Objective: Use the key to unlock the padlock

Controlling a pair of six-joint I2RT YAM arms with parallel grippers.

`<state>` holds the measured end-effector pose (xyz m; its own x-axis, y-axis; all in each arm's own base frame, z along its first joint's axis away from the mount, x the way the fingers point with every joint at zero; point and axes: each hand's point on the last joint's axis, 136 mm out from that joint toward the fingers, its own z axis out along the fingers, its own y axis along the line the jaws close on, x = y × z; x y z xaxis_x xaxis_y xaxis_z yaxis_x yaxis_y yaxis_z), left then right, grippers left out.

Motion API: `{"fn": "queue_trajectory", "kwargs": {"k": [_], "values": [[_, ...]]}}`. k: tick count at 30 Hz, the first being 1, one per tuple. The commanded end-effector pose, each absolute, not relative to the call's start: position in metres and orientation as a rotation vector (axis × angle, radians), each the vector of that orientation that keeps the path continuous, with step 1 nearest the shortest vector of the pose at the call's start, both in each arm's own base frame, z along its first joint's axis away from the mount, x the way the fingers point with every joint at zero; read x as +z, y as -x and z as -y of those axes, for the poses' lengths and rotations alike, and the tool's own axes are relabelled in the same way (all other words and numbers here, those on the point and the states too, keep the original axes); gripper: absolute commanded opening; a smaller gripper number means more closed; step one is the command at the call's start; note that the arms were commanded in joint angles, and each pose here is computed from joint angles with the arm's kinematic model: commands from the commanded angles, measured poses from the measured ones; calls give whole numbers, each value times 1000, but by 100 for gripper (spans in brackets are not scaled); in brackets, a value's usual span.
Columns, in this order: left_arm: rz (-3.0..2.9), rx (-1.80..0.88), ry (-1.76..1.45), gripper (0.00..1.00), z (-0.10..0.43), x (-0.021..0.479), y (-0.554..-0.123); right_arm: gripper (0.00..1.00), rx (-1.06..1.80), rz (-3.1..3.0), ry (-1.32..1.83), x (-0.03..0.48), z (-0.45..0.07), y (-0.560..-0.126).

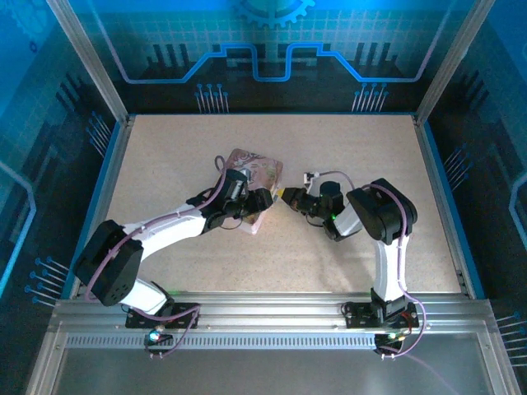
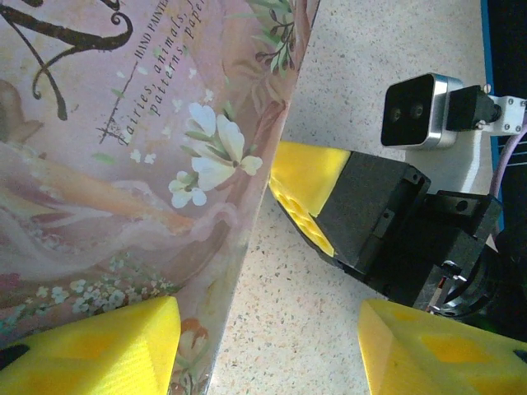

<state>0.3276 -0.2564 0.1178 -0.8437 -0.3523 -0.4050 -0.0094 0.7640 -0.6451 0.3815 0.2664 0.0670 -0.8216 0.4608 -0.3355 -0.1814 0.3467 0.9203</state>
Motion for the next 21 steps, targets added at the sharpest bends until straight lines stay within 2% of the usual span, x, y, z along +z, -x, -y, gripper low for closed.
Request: {"fn": "queue_trajectory", "kwargs": {"k": [1,8,15,21], "values": [[-2628,-799,304,61,245,73,-293,0,1442,-2028,-216,84,-259,-390],[-2544,-819,239,63,242,109,-303,0,1332,-2132,-89,93,-241,-365],[-2402,-781,203,66,216,164,-314,0,1077,-2416,106,87,-215,-306],[-2308,-747,253,70,181,187,-312,0,853,-2626,179,71,-183,-258]]}}
